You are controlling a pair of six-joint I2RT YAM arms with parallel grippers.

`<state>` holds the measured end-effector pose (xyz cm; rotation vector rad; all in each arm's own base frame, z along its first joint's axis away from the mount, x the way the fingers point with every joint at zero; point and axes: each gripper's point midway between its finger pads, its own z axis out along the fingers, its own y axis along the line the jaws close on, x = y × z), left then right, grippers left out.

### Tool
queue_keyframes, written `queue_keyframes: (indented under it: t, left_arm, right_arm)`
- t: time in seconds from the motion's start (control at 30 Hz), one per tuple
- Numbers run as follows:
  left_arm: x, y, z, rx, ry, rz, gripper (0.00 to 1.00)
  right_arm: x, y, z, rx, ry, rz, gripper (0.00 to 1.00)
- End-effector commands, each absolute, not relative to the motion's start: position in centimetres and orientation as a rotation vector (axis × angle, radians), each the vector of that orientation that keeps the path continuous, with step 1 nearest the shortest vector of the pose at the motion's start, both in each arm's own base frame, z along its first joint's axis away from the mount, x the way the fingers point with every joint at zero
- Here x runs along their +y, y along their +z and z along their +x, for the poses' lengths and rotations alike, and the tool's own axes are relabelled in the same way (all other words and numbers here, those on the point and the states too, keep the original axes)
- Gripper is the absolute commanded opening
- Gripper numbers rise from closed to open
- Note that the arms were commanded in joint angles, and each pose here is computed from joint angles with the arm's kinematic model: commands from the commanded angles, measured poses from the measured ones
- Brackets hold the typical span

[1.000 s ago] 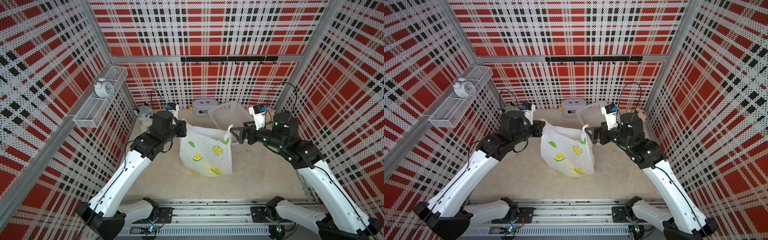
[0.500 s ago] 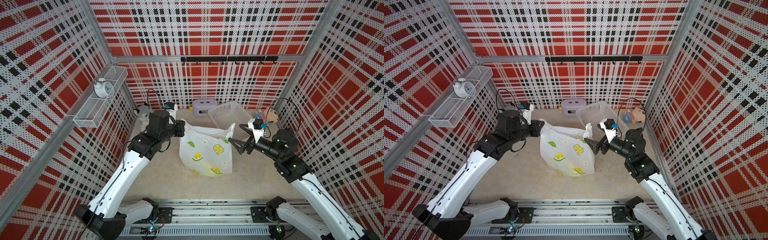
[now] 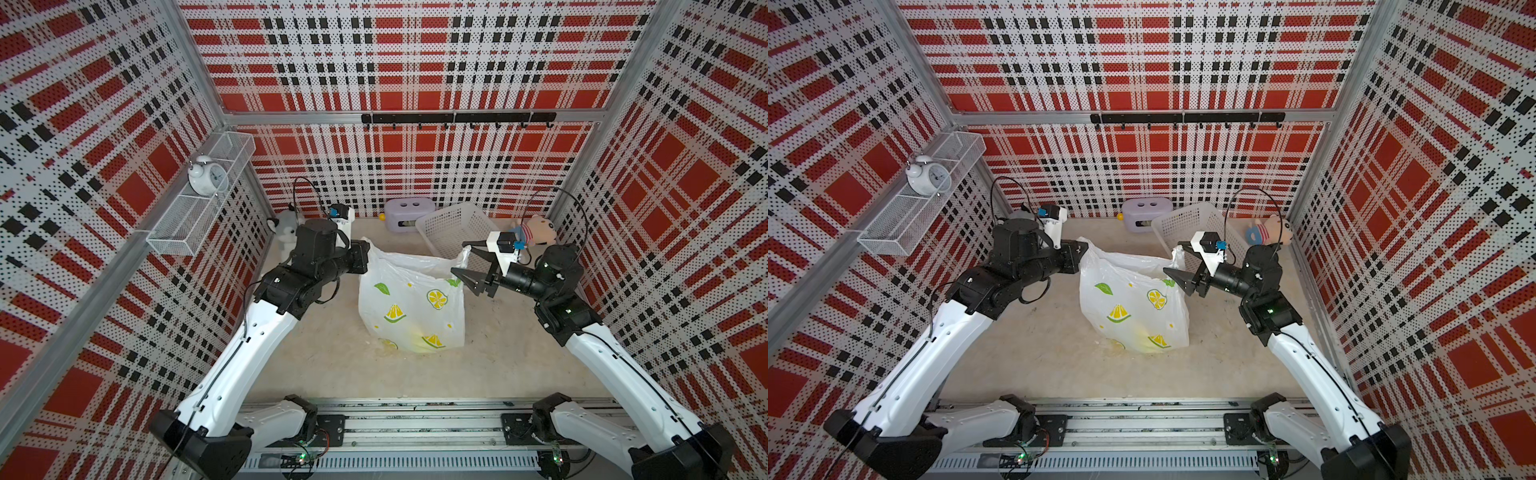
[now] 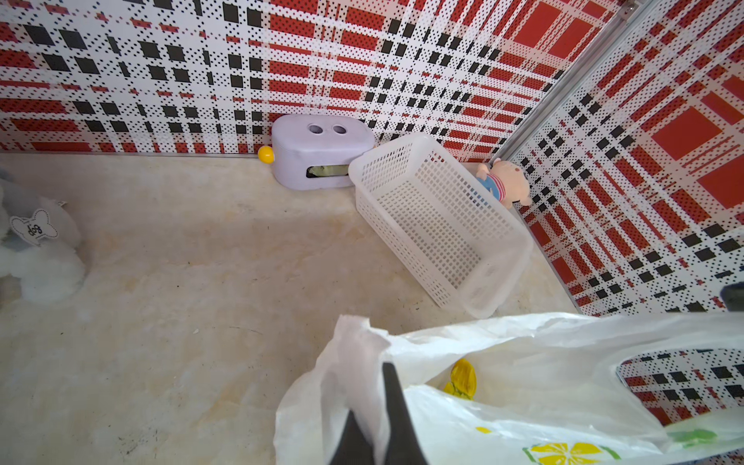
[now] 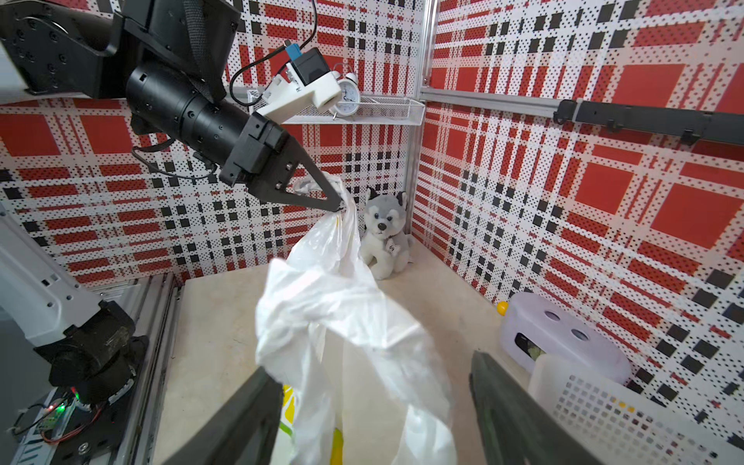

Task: Place the banana into a plastic bag & tie a knot
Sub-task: Adjust the plastic bag at the center of the board.

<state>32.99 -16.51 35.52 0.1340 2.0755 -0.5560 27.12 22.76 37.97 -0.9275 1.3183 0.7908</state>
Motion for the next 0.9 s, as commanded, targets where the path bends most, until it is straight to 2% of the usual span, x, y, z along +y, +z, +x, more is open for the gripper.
queue_keyframes:
  t: [0.0,0.07,0.13,0.2,0.33,0.37,0.43,0.47,0.5,0.63,0.7,0.87]
  left_arm:
    - [-16.3,37.3,33.2,2.03,-0.561,0.14,0.0]
    - [-16.2,37.6,33.2,2.019,-0.568,0.136,0.0]
    - [-16.1,38.1,33.2,1.999,-0.582,0.132,0.0]
    - [-16.1,38.3,33.2,1.987,-0.592,0.129,0.0]
    - [-16.2,38.5,33.2,1.974,-0.605,0.129,0.0]
    - [-16.2,38.6,33.3,1.97,-0.607,0.127,0.0]
    - [-16.3,38.8,33.3,1.959,-0.614,0.128,0.0]
    - [-16.4,39.1,33.2,1.946,-0.625,0.131,0.06]
    - [-16.5,39.4,33.1,1.927,-0.638,0.137,0.21]
    - [-15.5,41.5,31.9,1.806,-0.654,0.11,0.81]
    - [-14.3,42.3,31.1,1.738,-0.631,0.077,1.0]
    - [-10.8,42.7,29.3,1.571,-0.562,-0.056,0.98]
  right_arm:
    - [23.3,38.0,26.9,1.28,0.837,-0.962,0.67]
    - [23.4,37.8,27.0,1.29,0.848,-0.961,0.57]
    - [23.3,37.8,27.0,1.294,0.848,-0.952,0.54]
    - [23.2,38.1,26.7,1.285,0.847,-0.942,0.47]
    - [22.9,38.7,26.4,1.276,0.853,-0.913,0.43]
    - [22.8,38.9,26.4,1.275,0.855,-0.905,0.37]
    - [22.6,39.2,26.5,1.275,0.851,-0.882,0.15]
    - [22.6,39.3,26.6,1.284,0.856,-0.867,0.03]
    - [22.5,39.4,26.8,1.297,0.857,-0.853,0.0]
    - [22.6,39.5,27.7,1.35,0.863,-0.834,0.0]
    - [22.7,39.3,28.1,1.377,0.871,-0.833,0.0]
    - [22.1,38.9,29.0,1.424,0.898,-0.804,0.0]
